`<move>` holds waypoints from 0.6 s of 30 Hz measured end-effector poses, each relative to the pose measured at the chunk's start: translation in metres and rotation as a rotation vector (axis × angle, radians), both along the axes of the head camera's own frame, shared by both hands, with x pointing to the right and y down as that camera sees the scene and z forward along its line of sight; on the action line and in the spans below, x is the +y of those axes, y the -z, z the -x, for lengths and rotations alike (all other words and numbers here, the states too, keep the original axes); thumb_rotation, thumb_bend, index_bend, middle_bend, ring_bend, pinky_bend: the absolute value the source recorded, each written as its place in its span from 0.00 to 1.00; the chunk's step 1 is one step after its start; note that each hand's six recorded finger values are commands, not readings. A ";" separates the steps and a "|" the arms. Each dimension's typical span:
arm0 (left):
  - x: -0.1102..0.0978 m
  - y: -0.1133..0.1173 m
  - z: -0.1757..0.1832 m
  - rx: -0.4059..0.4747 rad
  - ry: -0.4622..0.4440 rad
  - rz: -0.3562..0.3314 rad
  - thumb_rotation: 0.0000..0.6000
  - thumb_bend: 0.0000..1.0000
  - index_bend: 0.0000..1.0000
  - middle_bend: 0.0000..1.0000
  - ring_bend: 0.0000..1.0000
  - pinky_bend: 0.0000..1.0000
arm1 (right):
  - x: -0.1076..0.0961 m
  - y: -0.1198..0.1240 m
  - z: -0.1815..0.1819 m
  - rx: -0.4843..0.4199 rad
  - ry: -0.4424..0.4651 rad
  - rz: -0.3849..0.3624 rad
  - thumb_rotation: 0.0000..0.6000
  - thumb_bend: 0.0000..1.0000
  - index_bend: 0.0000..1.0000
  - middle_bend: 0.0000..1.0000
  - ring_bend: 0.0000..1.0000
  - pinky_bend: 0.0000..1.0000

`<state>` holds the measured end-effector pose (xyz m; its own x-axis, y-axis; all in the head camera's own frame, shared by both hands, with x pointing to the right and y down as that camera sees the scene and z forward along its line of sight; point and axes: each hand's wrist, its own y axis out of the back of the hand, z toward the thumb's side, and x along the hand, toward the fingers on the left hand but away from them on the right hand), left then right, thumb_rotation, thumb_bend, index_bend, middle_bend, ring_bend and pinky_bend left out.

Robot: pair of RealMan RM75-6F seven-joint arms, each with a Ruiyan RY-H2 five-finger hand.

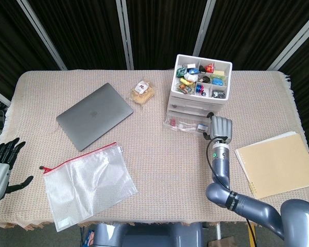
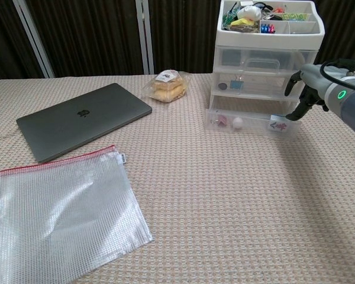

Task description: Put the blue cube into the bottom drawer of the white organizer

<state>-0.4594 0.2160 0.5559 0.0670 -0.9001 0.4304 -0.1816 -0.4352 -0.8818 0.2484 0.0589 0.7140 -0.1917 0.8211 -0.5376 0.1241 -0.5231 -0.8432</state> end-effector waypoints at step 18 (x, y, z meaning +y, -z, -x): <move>0.000 0.002 -0.001 -0.003 -0.002 -0.018 1.00 0.24 0.07 0.00 0.00 0.00 | 0.042 0.037 0.019 0.044 0.395 -0.131 1.00 0.17 0.22 0.13 0.03 0.15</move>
<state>-0.4583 0.2162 0.5541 0.0671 -0.9077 0.4142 -0.1781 -0.4194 -0.8901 0.2296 0.1005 0.6771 0.1308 0.8970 -0.4223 -0.1023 -0.4115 -0.9057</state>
